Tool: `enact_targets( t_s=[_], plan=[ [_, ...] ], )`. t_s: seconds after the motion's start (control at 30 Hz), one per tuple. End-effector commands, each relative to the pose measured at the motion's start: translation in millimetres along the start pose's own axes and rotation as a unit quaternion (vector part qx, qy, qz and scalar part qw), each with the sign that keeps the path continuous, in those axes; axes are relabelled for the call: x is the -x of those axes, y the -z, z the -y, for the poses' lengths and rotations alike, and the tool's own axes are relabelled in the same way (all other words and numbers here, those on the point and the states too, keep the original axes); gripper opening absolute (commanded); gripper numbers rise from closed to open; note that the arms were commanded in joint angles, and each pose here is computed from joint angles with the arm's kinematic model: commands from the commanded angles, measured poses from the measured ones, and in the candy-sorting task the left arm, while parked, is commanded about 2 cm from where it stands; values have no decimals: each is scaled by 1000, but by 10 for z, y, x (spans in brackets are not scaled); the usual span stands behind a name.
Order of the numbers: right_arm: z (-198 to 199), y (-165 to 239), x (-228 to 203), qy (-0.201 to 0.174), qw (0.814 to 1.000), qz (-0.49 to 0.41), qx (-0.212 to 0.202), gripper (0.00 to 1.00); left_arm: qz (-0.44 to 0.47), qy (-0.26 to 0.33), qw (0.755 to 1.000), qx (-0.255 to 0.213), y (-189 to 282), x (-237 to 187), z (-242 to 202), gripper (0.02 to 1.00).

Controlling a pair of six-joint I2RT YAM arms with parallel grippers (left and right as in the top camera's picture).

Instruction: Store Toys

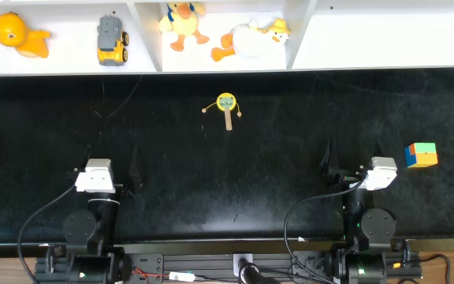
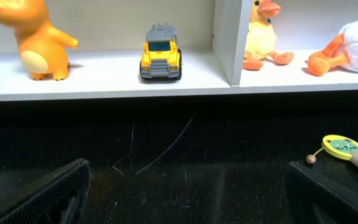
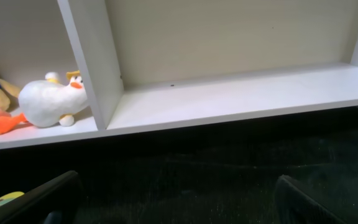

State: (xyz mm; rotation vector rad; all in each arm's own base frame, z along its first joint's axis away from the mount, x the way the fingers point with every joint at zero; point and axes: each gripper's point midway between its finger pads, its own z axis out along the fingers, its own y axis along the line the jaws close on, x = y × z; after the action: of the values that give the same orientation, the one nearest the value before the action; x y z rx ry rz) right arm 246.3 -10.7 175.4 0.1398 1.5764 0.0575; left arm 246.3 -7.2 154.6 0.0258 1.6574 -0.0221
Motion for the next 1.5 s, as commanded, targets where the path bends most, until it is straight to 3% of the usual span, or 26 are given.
enact_targets(
  t_s=[0.03,0.17,0.27,0.43,0.5,0.73,0.93,1.1,1.23,1.37,1.5],
  plan=[
    [0,-3,-36,1,1000,0,1,996,5,7,1000,-12,8,18,44,996],
    [98,0,-7,35,999,5,-28,993,5,7,1000,-11,8,18,44,998],
    [74,-10,-49,38,999,-11,-22,996,4,7,1000,-12,8,17,44,998],
    [-20,-36,-282,25,991,-135,-10,996,5,7,1000,-12,8,18,44,998],
    [-77,-15,-358,29,978,-209,-6,996,5,7,1000,-12,8,18,44,998],
    [-556,24,-351,-32,916,-399,0,996,5,7,1000,-12,8,18,44,998],
    [-1036,-180,-484,-51,885,-459,-50,996,5,7,1000,-12,8,18,44,998],
    [-1557,-369,-750,-10,875,-478,-72,996,5,7,1000,-12,8,18,44,998],
    [-1992,-445,-1018,31,866,-497,-58,1000,5,7,1000,-11,8,18,44,998],
    [-2186,-504,-1215,67,861,-501,-61,987,5,7,1000,-11,8,18,44,998],
    [-2300,-580,-1346,70,858,-505,-66,974,4,7,1000,-11,8,17,44,998]
  ],
)
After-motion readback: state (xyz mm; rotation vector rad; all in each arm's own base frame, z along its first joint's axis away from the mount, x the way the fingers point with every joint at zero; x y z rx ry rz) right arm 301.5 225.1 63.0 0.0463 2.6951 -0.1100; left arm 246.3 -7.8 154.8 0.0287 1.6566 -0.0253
